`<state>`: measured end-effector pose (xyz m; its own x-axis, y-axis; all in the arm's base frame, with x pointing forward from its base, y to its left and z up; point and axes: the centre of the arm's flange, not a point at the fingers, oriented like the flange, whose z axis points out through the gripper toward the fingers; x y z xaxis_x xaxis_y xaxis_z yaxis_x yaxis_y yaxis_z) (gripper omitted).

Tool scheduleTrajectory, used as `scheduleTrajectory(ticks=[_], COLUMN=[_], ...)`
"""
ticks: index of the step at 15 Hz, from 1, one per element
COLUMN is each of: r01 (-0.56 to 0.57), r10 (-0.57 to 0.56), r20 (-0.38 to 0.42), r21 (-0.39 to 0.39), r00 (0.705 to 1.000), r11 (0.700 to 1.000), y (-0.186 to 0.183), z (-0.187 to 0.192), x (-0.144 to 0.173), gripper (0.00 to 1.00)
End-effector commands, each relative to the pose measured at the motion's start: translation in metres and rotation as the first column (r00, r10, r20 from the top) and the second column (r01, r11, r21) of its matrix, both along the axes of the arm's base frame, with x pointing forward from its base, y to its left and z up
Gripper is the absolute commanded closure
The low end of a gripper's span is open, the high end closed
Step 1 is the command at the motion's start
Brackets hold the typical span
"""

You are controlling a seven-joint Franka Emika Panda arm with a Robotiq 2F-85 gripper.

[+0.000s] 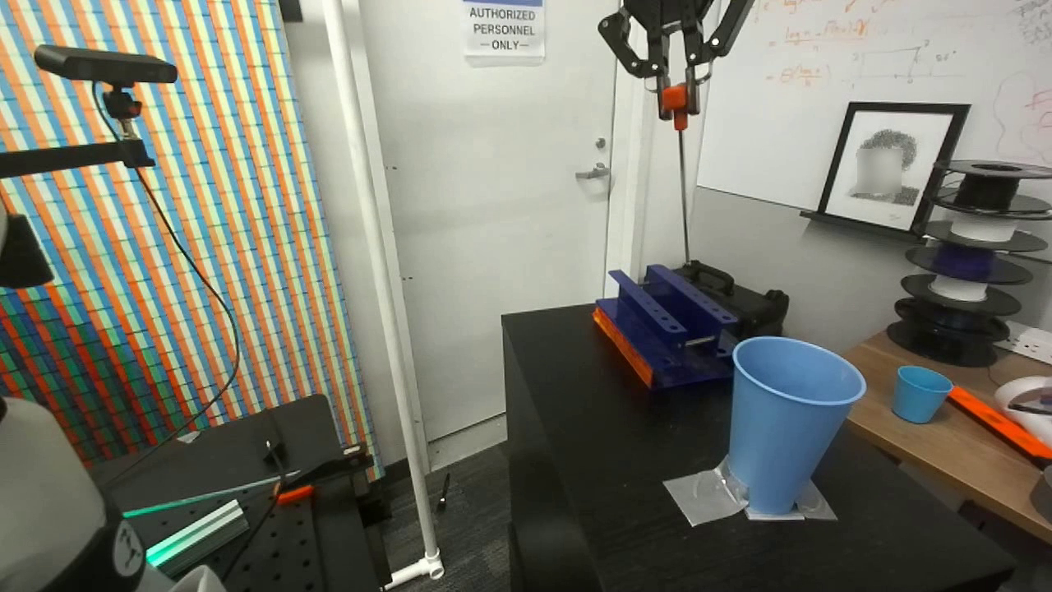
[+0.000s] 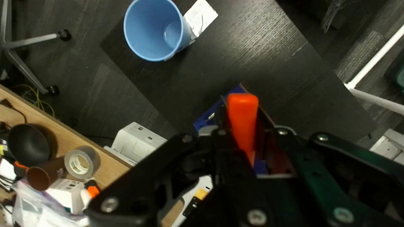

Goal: Put the orange object inside the cup.

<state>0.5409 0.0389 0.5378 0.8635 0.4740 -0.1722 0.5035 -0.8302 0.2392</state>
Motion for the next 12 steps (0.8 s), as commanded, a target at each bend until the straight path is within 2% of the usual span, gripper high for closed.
scheduleTrajectory(ticks=[1, 6, 12], r01=[0.136, 0.304, 0.408], r10=[-0.136, -0.303, -0.408], r20=[0.01, 0.025, 0.001], r21=[-0.022, -0.051, -0.048], r00=[0.991, 0.953, 0.913], r11=[0.99, 0.951, 0.912], y=[-0.033, -0.08, -0.114], z=[0.007, -0.005, -0.028], x=[-0.028, -0.038, -0.026], gripper=[0.89, 0.9, 0.9])
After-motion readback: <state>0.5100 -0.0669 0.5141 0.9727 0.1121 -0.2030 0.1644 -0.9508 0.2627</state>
